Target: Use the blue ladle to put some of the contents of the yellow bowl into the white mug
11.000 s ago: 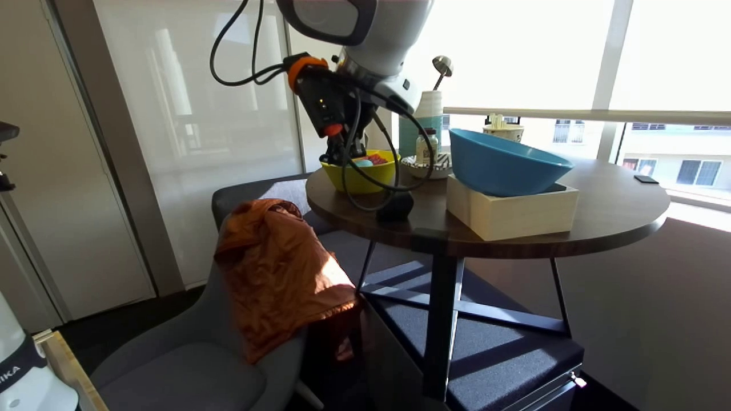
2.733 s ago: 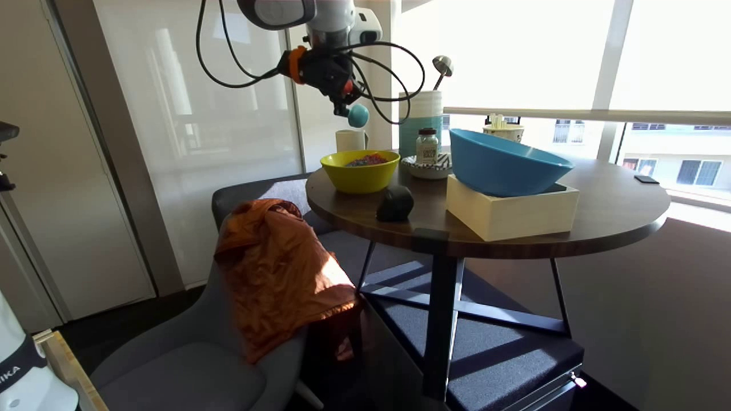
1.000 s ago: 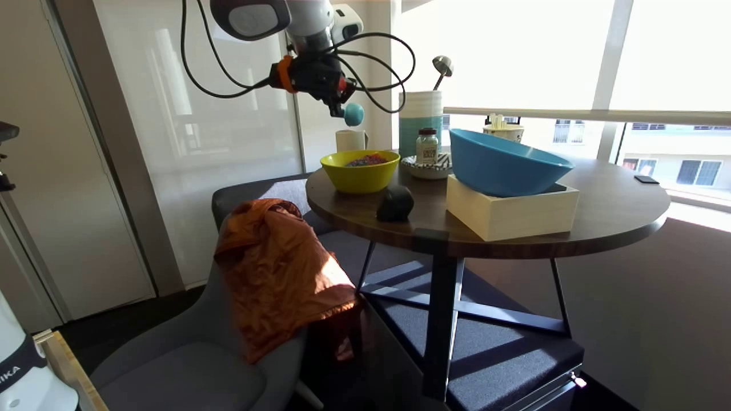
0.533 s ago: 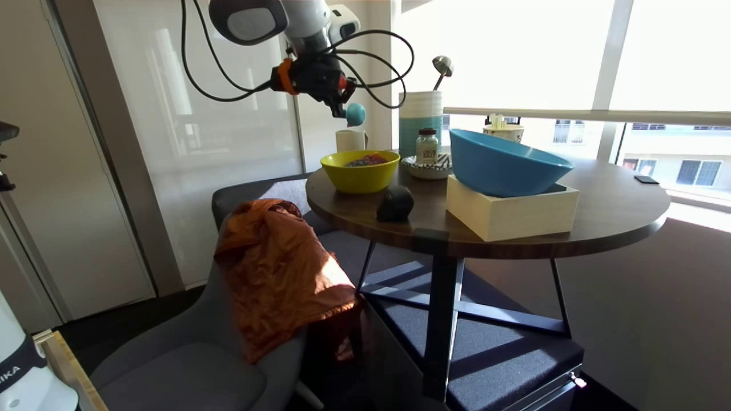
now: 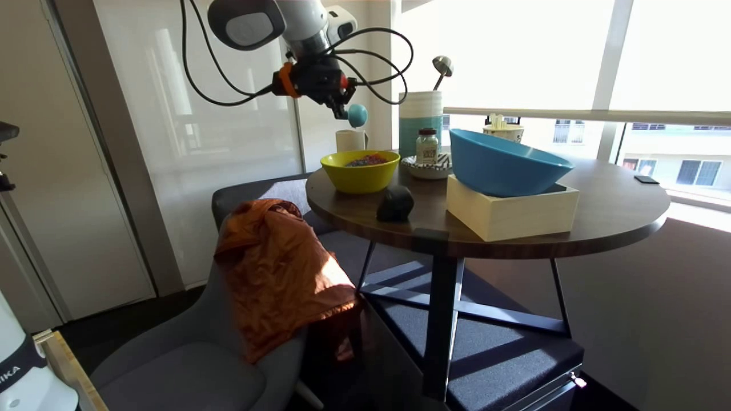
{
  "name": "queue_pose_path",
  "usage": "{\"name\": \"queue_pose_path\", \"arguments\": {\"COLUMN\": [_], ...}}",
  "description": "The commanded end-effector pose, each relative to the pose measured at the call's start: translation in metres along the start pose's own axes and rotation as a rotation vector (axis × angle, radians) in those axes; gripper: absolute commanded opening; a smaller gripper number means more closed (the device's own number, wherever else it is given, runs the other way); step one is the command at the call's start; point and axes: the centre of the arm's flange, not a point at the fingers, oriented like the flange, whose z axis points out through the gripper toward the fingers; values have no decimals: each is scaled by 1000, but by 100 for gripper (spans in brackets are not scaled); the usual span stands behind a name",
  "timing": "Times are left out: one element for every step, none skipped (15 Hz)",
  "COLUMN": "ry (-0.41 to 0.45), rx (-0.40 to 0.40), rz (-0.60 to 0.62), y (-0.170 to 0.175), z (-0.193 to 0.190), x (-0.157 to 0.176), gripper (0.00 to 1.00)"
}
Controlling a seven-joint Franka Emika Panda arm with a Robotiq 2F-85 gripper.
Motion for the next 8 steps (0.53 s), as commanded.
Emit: {"name": "queue_pose_path", "arguments": {"ry": [1, 1, 3, 6, 9, 11, 14, 16], "rx": [-40, -48, -52, -57, -59, -64, -67, -70], "rz": [-63, -73, -82, -90, -95, -102, -110, -118], "y": [-12, -12, -13, -13, -14, -15, -16, -17], "z": [-5, -6, -6, -7, -7, -8, -8, -8], "x": [-4, -4, -4, -4, -4, -4, -4, -5], "gripper": [2, 2, 2, 2, 2, 2, 2, 2]}}
